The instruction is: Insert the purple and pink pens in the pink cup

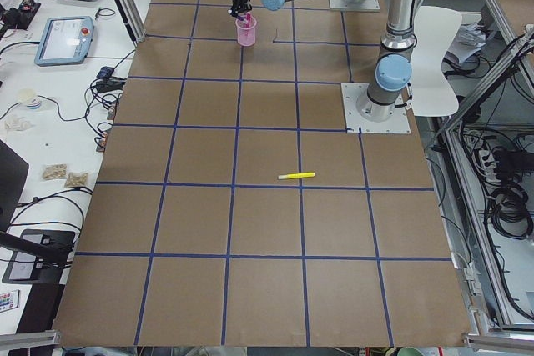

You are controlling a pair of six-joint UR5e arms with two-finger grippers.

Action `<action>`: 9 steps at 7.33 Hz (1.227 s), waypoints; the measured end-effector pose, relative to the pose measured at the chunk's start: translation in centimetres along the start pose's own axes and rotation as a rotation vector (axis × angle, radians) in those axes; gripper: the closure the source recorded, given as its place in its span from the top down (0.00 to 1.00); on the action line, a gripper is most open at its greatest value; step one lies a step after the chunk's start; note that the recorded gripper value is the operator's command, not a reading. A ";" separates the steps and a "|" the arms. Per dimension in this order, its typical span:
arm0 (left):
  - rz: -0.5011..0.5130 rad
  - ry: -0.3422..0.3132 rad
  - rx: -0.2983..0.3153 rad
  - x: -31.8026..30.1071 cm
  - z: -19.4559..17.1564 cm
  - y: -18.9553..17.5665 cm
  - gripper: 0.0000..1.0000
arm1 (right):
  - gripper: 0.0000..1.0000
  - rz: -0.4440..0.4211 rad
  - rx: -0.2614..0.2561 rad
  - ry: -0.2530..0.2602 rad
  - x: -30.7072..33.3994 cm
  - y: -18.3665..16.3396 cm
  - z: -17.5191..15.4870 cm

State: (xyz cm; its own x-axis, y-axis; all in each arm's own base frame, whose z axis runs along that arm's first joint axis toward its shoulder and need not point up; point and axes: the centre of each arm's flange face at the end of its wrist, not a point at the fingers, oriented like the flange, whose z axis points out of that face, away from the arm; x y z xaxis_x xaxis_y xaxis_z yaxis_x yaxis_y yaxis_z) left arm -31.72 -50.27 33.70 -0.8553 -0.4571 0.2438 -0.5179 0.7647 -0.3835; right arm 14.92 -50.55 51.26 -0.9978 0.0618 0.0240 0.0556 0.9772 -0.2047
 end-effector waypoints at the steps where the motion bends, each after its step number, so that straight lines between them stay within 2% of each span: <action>1: 0.013 0.002 0.021 0.4 0.1 0.7 0.00 | 1.00 0.011 -0.001 0.001 0.5 -0.2 -0.2; 5: 0.042 -0.003 0.024 1.2 1.2 2.6 0.00 | 1.00 0.041 -0.063 -0.032 1.7 0.0 0.3; 9: 0.052 -0.007 0.015 1.4 1.4 3.6 0.00 | 1.00 0.029 -0.069 -0.026 1.7 0.2 0.5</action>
State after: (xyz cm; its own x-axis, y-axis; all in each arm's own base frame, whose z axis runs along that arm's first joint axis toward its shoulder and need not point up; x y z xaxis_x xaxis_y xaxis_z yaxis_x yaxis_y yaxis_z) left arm -34.77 -48.76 31.36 -0.8810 -0.4201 0.2175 -0.4730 0.7803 -0.4090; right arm 13.19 -50.38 50.79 -0.9963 0.0862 -0.0067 0.0863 0.9868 -0.1370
